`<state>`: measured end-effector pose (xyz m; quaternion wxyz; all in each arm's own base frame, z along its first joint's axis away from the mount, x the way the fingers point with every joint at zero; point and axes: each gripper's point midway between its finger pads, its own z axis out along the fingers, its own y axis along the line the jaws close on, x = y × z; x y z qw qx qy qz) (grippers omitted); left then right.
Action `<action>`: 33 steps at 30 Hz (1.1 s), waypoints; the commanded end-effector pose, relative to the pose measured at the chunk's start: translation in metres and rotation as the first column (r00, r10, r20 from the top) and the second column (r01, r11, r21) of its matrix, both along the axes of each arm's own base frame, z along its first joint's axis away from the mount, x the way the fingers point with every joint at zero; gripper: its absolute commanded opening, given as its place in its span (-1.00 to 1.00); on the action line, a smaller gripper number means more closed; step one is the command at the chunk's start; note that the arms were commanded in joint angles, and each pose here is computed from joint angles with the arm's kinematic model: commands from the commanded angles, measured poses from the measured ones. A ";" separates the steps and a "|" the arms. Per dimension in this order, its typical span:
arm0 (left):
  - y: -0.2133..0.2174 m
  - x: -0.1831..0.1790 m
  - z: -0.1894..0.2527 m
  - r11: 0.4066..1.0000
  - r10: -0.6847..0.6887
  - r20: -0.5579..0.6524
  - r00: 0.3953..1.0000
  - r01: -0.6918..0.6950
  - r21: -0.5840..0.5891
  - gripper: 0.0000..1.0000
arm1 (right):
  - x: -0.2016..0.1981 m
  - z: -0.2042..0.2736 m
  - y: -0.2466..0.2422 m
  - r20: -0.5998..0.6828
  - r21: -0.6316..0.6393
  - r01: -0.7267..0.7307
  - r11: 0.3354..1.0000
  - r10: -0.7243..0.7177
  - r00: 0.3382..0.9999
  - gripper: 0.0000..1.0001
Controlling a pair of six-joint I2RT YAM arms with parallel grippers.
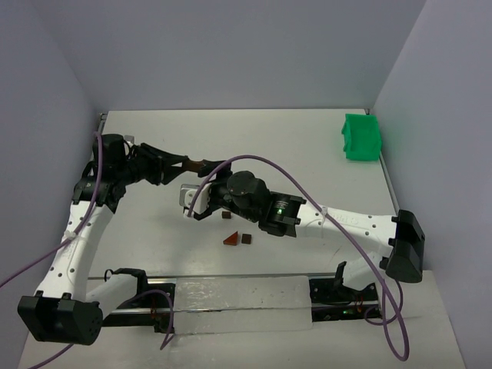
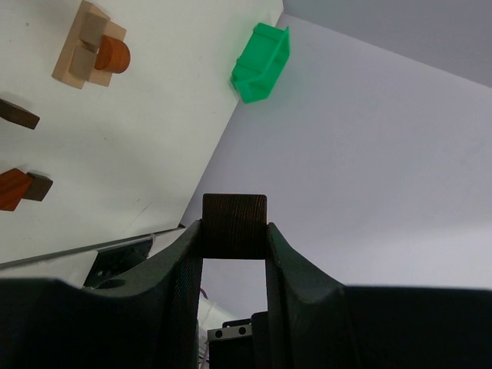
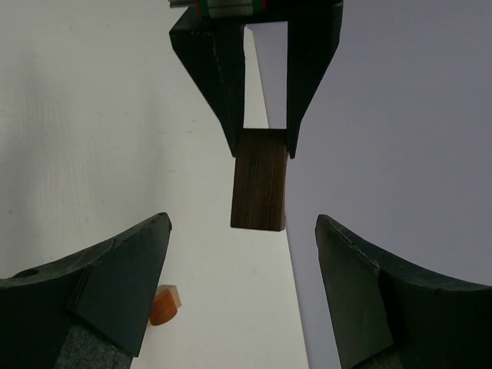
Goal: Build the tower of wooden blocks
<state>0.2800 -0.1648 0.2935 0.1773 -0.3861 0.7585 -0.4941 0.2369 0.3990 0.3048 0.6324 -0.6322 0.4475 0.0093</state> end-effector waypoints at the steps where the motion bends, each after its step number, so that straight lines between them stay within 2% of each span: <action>1: -0.002 -0.002 0.011 1.000 0.016 -0.025 1.000 -0.016 -0.005 -0.99 | -0.001 0.032 0.013 0.023 0.077 -0.025 0.997 0.023 0.999 0.65; 12: -0.008 -0.005 0.018 1.000 -0.004 -0.015 1.000 0.003 -0.015 -0.99 | 0.009 0.015 0.023 0.041 0.011 -0.026 1.000 0.026 0.999 0.51; 17: -0.008 -0.007 0.021 1.000 -0.005 -0.008 1.000 0.005 -0.015 -0.99 | 0.016 0.008 0.022 0.040 -0.005 -0.005 1.000 0.005 0.999 0.34; 23: -0.009 -0.008 0.017 1.000 -0.007 -0.017 1.000 0.007 -0.017 -0.99 | 0.025 0.011 0.021 0.051 -0.002 0.029 1.000 -0.029 0.998 -0.07; 25: -0.009 -0.009 0.017 1.000 -0.008 -0.017 1.000 0.008 -0.017 -0.99 | 0.029 0.011 0.019 0.051 -0.002 0.043 0.999 -0.043 0.998 -0.10; 27: -0.009 -0.009 0.017 1.000 -0.008 -0.017 1.000 0.008 -0.018 -0.99 | 0.032 0.013 0.018 0.054 0.008 0.057 0.998 -0.057 0.997 -0.09; 33: -0.008 -0.011 0.013 1.000 -0.007 -0.027 1.000 0.007 -0.017 -0.99 | 0.036 0.024 0.010 0.070 0.040 0.075 0.996 -0.078 0.995 0.40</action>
